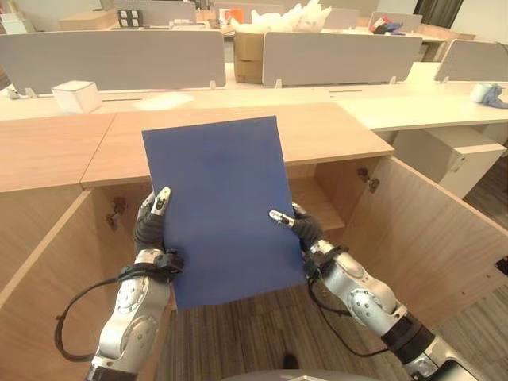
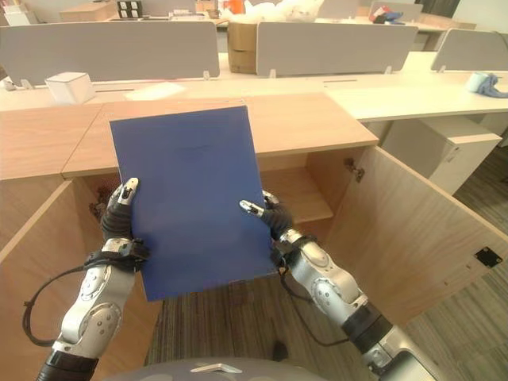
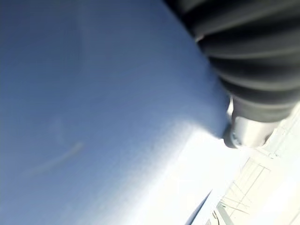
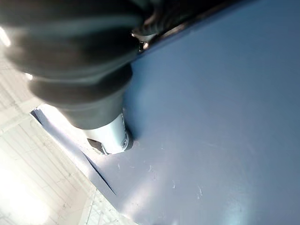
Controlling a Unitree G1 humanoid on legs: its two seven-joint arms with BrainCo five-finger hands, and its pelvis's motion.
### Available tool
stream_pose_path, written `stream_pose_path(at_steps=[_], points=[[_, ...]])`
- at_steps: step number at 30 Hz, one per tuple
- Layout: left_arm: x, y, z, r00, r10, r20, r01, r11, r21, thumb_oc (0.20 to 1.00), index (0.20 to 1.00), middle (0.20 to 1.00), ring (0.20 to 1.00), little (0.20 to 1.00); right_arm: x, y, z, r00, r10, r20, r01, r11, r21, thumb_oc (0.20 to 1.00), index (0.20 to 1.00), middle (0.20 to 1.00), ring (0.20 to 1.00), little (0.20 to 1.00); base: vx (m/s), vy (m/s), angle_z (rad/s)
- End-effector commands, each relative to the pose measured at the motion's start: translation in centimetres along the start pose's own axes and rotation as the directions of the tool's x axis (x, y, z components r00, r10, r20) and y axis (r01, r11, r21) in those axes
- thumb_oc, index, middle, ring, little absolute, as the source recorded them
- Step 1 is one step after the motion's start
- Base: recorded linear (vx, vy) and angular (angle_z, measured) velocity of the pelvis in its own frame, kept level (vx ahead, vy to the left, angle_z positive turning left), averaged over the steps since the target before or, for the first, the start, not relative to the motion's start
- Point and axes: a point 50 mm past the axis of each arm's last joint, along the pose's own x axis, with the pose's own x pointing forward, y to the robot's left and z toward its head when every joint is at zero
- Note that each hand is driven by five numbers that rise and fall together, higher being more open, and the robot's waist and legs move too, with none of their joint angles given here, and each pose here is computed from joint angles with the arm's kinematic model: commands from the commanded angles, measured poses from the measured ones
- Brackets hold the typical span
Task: Put the empty folder in the office cabinet
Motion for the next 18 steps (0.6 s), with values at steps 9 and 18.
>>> stream_pose_path(at_steps=[9,18], points=[[0.1,-1.1,0.8,0.997,-0.051,0.056,0.052,0.999,-0.011,0.2,0.2,0.2,0.2,0.2,0.4,2.2,0.0,0.996,0.067,0.063,-0.071,0.995,0.073,0.2,0.2,0.2,0.2,0.2,0.01,-0.004,0.01],[-0.7,-1.0,-0.6,0.999,-0.034,-0.018,0.034,0.999,-0.04,0.2,0.2,0.2,0.2,0.2,-0.1,2.1,-0.5,0.998,0.05,0.049,-0.054,0.995,0.084,0.2,0.2,0.2,0.2,0.2,0.0,0.0,0.0]])
